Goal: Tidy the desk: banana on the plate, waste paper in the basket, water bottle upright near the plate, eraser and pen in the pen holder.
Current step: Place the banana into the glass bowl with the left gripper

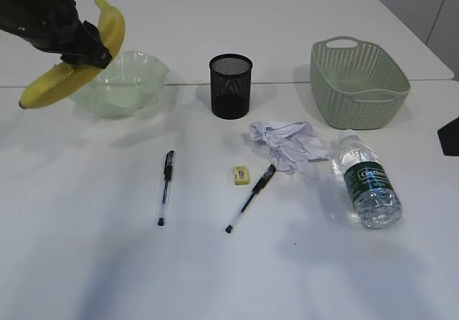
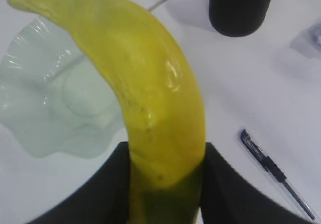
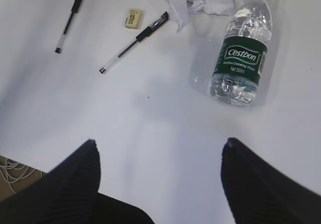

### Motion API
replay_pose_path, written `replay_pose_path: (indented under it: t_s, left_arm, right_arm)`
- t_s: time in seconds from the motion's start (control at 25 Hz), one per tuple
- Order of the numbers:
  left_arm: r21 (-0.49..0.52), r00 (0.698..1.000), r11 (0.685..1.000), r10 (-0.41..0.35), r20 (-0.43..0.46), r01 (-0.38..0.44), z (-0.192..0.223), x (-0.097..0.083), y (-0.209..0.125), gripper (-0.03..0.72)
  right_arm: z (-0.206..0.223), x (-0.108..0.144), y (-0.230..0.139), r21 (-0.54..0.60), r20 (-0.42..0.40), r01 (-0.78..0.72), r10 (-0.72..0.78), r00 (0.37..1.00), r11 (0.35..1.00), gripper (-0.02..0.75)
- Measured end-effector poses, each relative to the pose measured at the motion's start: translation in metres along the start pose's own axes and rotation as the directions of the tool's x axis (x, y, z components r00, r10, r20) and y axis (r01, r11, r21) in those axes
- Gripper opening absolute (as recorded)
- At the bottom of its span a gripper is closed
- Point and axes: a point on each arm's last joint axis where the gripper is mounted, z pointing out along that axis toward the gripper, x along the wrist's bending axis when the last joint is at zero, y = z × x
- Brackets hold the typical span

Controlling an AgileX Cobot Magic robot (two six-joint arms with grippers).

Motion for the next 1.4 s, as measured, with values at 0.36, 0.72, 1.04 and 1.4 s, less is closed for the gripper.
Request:
replay_pose_path:
  t_s: [0.36,0.72,1.04,1.4]
  left_arm:
    - [-0.023,0.999,1.000,0.020,-0.041,-0.021,0.029,0.005,-0.004,0.259]
    - [-0.129,0.994,0.991,0.012,-0.110,-0.026,0.066,0.012,-0.005,0.259]
    - [-0.249,0.983,0.967,-0.005,-0.184,-0.042,0.092,0.018,-0.006,0.259]
    - [-0.401,0.960,0.912,-0.036,-0.276,-0.081,0.116,0.024,-0.007,0.258]
  right_arm:
    - [0.000,0.000,0.000,0.000,0.000,0.000,0.000,1.000,1.000,0.554]
    - [0.000,0.000,0.000,0.000,0.000,0.000,0.000,1.000,1.000,0.554]
    - [0.000,0.001,-0.002,0.026,-0.007,0.000,0.000,1.000,1.000,0.554]
    - [0.000,0.001,-0.004,0.045,-0.011,0.000,0.000,1.000,0.999,0.554]
